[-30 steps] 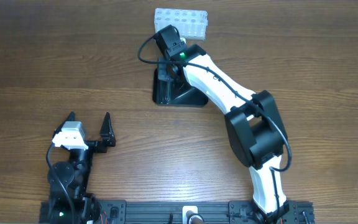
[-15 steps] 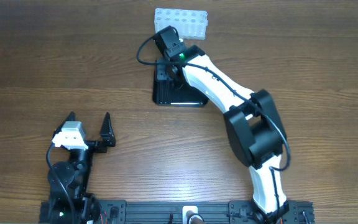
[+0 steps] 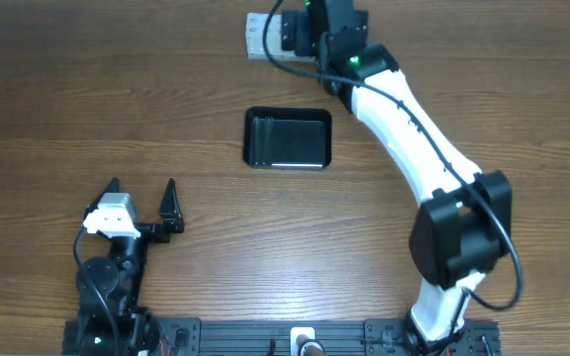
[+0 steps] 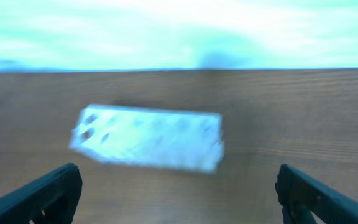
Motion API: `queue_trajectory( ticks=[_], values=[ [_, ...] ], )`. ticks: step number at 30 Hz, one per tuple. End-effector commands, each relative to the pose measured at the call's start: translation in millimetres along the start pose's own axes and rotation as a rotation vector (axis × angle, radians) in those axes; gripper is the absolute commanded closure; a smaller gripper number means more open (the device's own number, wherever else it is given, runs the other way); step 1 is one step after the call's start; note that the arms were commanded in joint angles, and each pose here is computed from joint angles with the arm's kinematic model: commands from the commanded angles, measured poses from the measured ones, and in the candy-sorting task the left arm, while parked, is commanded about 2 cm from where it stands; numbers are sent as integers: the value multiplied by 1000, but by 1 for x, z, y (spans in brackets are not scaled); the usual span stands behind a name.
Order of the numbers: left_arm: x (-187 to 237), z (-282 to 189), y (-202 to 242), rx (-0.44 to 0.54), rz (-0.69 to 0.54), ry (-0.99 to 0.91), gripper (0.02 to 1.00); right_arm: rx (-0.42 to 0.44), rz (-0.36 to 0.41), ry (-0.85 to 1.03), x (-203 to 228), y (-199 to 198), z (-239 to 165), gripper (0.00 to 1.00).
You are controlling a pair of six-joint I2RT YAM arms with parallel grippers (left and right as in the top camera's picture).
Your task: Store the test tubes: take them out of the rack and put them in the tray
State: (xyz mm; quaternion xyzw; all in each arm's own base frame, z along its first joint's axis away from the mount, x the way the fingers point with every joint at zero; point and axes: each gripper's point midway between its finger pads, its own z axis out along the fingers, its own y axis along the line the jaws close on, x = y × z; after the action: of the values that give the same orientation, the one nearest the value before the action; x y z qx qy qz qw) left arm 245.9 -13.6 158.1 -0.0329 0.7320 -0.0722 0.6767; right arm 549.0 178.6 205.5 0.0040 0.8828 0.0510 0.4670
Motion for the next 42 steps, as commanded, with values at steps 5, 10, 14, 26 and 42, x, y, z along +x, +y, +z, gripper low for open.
queue_trajectory(
  ticks=[5, 10, 14, 26, 42],
  values=[
    [2, 0, 0, 6, 0, 4, 18, 9, -5, -11, 32, -11, 68, 9],
    [2, 0, 0, 6, 0, 4, 18, 10, 7, -42, 35, -15, 86, 9],
    [2, 0, 0, 6, 0, 4, 18, 19, 14, -47, 37, -21, 93, 9],
    [2, 0, 0, 6, 0, 4, 20, 30, -18, -32, 53, -26, 109, 156],
    [2, 0, 0, 6, 0, 4, 18, 28, -70, -46, 49, -25, 109, 612]
  ],
)
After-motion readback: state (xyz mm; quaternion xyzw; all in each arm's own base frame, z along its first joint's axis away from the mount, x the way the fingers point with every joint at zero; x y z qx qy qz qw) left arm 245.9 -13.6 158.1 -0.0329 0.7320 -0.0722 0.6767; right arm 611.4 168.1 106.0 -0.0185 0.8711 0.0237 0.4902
